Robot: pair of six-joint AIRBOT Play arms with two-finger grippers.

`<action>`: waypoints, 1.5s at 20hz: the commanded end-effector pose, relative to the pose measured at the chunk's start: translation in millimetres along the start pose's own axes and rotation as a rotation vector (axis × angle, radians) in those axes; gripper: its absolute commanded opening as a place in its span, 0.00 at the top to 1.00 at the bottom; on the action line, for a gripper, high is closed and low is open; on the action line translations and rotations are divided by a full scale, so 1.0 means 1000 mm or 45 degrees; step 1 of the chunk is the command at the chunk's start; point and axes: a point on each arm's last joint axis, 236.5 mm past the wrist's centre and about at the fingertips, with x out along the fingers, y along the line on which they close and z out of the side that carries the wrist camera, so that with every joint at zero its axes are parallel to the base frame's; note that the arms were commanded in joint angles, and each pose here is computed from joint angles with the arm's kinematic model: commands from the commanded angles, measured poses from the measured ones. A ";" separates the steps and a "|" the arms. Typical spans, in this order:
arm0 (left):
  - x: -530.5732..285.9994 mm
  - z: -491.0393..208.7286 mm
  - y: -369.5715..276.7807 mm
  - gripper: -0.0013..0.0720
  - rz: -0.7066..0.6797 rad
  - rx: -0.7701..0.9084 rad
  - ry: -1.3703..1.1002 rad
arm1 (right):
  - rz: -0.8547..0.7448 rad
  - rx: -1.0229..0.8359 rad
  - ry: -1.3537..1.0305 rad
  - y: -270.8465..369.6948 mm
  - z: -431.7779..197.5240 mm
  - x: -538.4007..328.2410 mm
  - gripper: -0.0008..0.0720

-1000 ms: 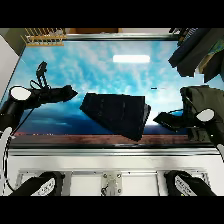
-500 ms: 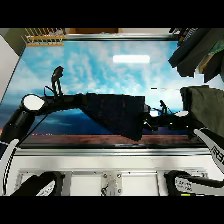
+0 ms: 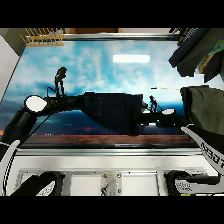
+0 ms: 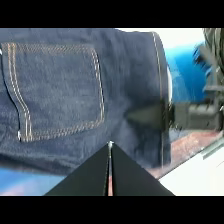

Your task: Fold the clothes and pants, and hang the long-sleeved shirts on hangers.

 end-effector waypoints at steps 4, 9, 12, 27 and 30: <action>0.000 -0.008 -0.003 0.96 -0.017 -0.007 0.040 | -0.209 -0.219 -0.261 -0.006 0.143 -0.114 0.97; 0.000 -0.013 -0.005 0.96 -0.024 -0.013 0.068 | -0.454 -0.204 -0.726 -0.048 0.266 -0.280 0.97; 0.000 -0.015 -0.005 0.96 -0.024 -0.058 0.078 | -0.507 -0.121 -0.899 -0.080 0.296 -0.350 0.97; 0.000 -0.016 -0.005 0.96 -0.025 -0.087 0.088 | -0.653 -0.109 -1.048 -0.091 0.284 -0.464 0.97; 0.000 -0.016 -0.005 0.96 -0.025 -0.087 0.088 | -0.782 -0.091 -0.969 -0.089 0.254 -0.477 0.97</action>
